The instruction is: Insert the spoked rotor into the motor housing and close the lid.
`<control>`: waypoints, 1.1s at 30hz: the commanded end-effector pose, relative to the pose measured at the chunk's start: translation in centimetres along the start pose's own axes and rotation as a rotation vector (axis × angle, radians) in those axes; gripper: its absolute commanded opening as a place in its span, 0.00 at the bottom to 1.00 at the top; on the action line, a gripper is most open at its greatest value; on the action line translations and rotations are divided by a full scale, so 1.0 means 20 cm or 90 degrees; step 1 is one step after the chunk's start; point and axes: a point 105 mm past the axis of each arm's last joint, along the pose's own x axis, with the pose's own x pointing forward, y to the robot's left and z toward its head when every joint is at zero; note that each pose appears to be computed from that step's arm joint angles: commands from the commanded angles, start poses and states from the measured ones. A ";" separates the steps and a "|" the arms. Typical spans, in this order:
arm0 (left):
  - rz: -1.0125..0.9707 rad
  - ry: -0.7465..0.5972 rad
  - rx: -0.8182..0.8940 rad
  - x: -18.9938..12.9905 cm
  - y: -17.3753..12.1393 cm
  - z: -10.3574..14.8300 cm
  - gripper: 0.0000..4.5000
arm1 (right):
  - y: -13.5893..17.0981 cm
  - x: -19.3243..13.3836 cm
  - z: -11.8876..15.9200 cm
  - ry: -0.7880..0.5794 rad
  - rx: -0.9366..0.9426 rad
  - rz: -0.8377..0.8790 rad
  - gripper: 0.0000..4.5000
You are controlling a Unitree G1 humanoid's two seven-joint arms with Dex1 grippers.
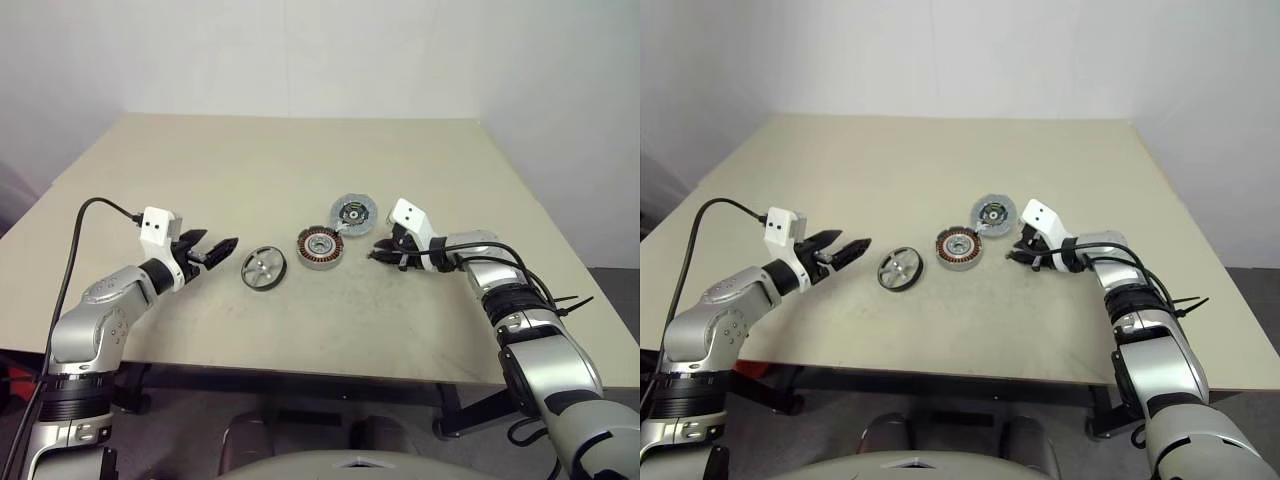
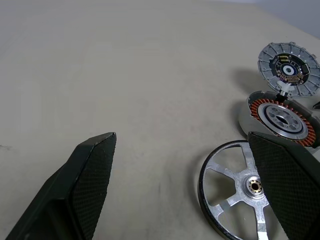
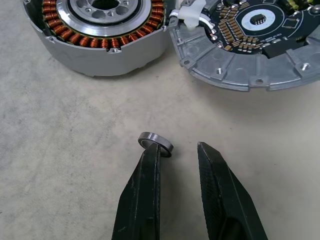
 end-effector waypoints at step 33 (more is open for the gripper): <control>0.001 -0.021 0.030 0.00 0.00 0.07 1.00 | 0.11 -0.08 0.40 -0.095 -0.145 0.093 0.00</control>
